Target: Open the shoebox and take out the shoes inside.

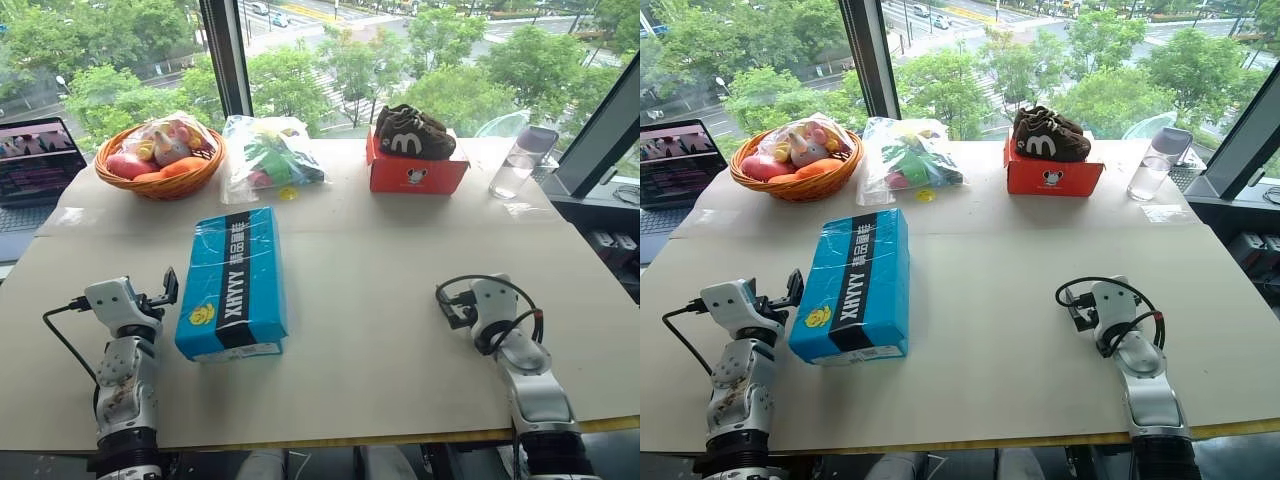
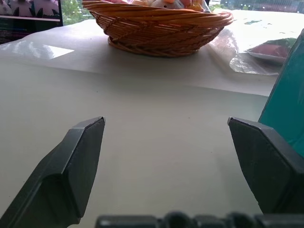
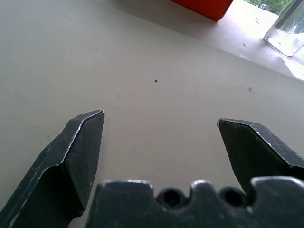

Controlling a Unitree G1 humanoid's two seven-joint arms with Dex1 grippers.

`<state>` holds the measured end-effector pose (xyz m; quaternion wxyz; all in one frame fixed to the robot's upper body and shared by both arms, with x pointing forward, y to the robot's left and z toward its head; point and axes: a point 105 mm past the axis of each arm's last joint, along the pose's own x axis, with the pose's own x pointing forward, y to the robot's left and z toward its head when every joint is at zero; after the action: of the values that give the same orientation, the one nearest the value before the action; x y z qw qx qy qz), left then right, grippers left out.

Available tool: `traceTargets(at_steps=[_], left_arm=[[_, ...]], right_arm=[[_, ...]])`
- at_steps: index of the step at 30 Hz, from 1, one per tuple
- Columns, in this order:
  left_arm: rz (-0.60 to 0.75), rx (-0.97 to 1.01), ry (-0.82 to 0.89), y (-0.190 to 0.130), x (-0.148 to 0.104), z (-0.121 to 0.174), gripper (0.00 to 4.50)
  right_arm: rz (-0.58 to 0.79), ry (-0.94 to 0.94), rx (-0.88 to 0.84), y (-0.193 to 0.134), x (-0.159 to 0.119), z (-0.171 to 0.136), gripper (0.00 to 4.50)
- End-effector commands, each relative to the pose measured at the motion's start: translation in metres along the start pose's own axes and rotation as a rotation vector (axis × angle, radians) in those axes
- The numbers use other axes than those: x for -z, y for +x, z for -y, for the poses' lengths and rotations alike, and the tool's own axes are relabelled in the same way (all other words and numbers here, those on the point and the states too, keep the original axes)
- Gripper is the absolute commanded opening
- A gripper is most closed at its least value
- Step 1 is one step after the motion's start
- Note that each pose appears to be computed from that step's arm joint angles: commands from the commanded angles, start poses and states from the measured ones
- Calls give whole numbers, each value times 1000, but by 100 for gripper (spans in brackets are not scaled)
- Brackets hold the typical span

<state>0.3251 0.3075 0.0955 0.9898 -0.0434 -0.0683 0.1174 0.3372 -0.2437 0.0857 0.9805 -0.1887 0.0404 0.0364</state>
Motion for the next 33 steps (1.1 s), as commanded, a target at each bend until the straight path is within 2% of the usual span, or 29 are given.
traceTargets(at_steps=[1,5,9,12,13,15,16,19,23,29,33], left_arm=[[58,23,-6,1,-17,0,444],[35,91,10,2,-16,0,444],[-41,280,75,0,-21,-9,444],[-136,573,213,-17,-31,-6,379],[-164,640,246,-22,-32,-5,331],[-233,755,351,-30,-37,-8,277],[-258,792,393,-31,-39,-10,229],[-306,868,436,-32,-44,-11,140],[-346,972,460,-30,-44,1,2],[-353,1003,474,-23,-43,8,2],[-373,982,513,-21,-40,5,2]], right_arm=[[7,-13,-2,1,-2,2,450],[17,-13,-4,3,-8,5,450],[81,4,-84,5,-33,3,450],[133,-16,-289,0,-58,-20,383],[139,-28,-342,-2,-62,-26,343],[156,-63,-505,-7,-76,-47,286],[168,-82,-578,-11,-83,-56,246],[193,-140,-733,-15,-98,-76,153],[255,-231,-924,-12,-120,-110,2],[303,-276,-978,5,-135,-137,2],[257,-292,-969,17,-125,-146,2]])
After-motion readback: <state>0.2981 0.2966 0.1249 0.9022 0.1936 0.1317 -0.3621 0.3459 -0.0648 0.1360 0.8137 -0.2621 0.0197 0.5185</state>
